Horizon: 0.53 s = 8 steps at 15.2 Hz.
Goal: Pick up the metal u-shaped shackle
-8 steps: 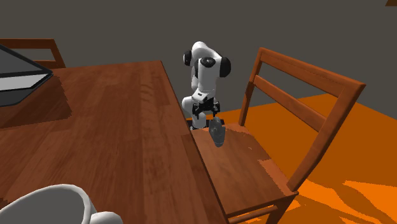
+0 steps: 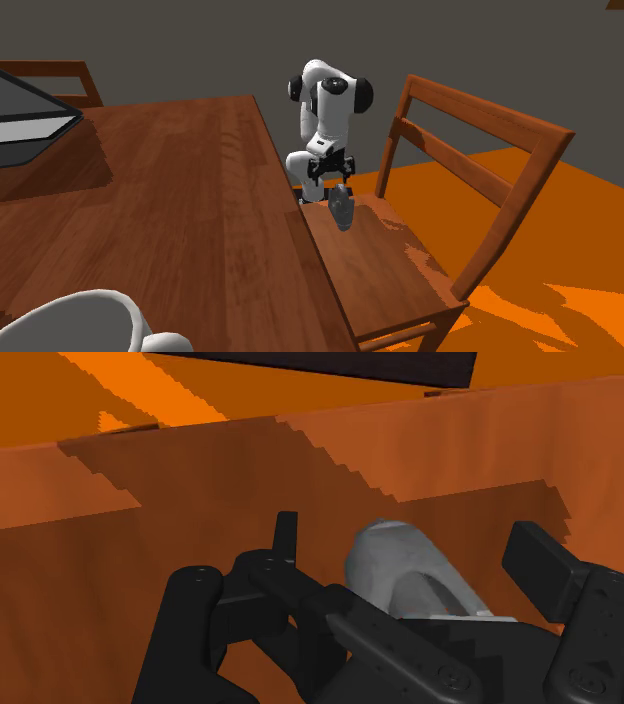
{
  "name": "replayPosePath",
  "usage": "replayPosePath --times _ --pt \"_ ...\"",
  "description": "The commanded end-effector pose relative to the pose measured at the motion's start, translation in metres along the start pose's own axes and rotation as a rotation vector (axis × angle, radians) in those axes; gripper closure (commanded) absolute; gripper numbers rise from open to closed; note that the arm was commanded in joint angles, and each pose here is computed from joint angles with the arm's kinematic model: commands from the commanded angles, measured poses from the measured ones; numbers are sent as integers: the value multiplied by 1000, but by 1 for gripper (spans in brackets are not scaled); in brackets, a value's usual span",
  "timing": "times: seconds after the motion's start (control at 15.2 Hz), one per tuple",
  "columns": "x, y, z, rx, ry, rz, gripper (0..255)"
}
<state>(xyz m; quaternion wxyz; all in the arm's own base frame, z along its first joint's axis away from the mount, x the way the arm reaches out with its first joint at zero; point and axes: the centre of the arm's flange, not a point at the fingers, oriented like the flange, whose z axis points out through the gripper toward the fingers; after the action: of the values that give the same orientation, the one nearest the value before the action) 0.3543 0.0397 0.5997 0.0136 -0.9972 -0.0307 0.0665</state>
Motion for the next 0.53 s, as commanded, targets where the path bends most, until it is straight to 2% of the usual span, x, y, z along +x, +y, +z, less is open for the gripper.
replayPosePath --times 0.0,0.26,0.46 --pt "21 -6 -17 5 4 9 0" --pt "58 -15 -52 13 10 28 0" --pt "63 -15 -46 14 11 30 0"
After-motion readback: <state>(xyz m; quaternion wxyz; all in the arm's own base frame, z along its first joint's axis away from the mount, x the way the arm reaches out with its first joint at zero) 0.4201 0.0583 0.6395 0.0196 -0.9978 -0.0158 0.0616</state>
